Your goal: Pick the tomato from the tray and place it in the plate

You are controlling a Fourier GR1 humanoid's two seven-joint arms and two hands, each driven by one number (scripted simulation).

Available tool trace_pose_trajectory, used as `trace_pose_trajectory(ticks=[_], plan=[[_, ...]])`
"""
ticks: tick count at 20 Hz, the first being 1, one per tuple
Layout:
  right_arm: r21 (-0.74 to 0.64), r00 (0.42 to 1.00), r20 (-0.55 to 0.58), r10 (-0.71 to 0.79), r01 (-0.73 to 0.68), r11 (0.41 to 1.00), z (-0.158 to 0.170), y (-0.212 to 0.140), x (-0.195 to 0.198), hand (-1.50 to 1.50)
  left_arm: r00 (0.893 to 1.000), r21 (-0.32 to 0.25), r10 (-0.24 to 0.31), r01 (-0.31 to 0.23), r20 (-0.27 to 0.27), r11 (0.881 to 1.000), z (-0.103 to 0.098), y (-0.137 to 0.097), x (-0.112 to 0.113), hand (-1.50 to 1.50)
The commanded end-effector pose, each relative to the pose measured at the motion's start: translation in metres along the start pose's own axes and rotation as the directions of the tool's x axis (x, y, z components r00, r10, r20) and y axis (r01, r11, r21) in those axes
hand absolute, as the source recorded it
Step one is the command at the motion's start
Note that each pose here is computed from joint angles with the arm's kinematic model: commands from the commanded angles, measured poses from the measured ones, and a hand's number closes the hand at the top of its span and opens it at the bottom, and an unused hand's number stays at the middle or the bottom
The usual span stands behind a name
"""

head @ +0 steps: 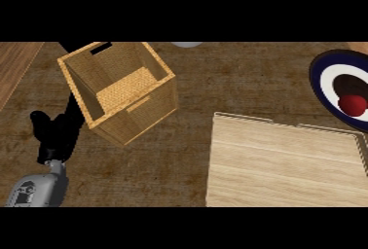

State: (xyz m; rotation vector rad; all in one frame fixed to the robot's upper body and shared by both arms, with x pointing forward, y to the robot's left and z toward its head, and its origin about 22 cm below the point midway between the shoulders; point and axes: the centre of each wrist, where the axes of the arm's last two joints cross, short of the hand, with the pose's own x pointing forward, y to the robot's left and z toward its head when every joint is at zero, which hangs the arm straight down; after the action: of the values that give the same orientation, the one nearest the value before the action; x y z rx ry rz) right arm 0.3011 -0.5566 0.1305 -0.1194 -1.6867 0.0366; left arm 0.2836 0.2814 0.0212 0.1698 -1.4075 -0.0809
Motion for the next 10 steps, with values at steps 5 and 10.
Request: trace_pose_trajectory(ticks=[5,10], plan=[[0.092,0.993,0.095,-0.074,0.066,0.994,0.024,-0.017,-0.005,-1.5,0.999,-0.021,0.002,-0.001,0.038,1.0,-0.005,-0.005,0.005,0.0],[0.063,0.995,0.094,-0.041,0.036,0.997,0.025,-0.021,0.002,-1.5,0.999,-0.022,0.001,0.0,0.042,1.0,-0.005,-0.008,0.011,0.0]])
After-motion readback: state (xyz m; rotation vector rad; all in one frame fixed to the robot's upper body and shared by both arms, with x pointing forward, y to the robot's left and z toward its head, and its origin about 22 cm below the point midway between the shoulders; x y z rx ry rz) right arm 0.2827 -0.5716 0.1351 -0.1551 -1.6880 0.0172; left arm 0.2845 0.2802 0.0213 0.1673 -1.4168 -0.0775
